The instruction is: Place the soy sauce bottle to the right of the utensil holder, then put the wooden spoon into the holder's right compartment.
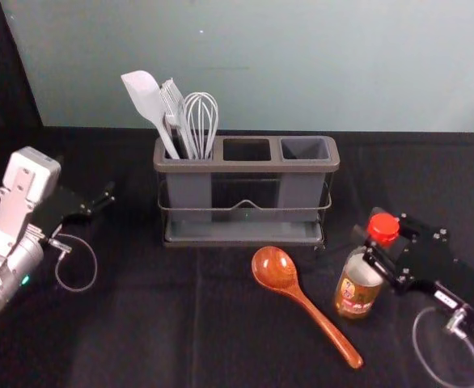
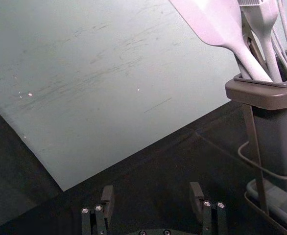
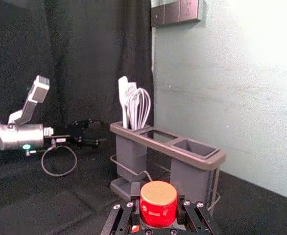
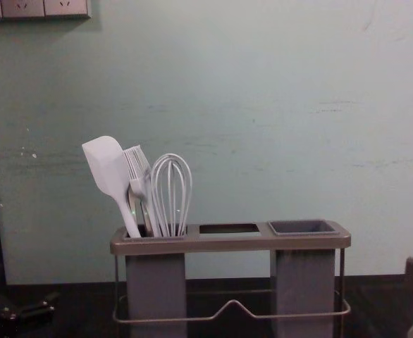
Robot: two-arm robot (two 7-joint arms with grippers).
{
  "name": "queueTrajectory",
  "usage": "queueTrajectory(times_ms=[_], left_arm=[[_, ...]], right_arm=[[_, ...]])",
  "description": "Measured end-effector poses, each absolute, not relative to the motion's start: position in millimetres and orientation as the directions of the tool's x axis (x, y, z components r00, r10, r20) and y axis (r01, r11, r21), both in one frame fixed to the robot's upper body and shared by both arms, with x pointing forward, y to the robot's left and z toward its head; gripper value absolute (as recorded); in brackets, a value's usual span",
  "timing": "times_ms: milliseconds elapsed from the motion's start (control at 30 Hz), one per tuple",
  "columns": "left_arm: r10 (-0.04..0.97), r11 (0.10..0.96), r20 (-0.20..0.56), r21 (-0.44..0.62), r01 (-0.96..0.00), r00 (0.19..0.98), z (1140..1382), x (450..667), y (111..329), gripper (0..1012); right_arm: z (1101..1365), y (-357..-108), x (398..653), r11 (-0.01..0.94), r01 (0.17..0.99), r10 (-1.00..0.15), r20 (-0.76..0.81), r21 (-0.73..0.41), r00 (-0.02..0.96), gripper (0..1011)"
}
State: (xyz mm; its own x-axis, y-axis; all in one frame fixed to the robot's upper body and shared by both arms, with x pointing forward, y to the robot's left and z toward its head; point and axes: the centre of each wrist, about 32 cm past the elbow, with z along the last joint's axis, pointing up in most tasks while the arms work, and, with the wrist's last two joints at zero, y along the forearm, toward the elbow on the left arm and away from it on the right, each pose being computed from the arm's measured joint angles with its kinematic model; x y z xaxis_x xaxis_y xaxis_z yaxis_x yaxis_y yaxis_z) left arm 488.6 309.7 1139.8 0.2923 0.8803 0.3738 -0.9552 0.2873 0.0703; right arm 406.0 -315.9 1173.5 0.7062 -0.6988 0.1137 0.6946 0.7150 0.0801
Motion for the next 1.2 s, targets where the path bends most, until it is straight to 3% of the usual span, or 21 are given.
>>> queueTrajectory(times_ms=[367, 1200], left_arm=[[0.88, 0.287, 0.374, 0.07, -0.955, 0.292, 1139.8, 488.6, 309.7, 1005], [0.88, 0.287, 0.374, 0.07, -0.955, 0.292, 1139.8, 488.6, 309.7, 1005]], right_arm=[[1194.3, -323.4, 397.7, 0.675, 0.731, -0.737, 0.124, 0.101, 0.664, 390], [1191.2, -339.1, 389.9, 0.623, 0.776, -0.782, 0.12, 0.098, 0.612, 390]])
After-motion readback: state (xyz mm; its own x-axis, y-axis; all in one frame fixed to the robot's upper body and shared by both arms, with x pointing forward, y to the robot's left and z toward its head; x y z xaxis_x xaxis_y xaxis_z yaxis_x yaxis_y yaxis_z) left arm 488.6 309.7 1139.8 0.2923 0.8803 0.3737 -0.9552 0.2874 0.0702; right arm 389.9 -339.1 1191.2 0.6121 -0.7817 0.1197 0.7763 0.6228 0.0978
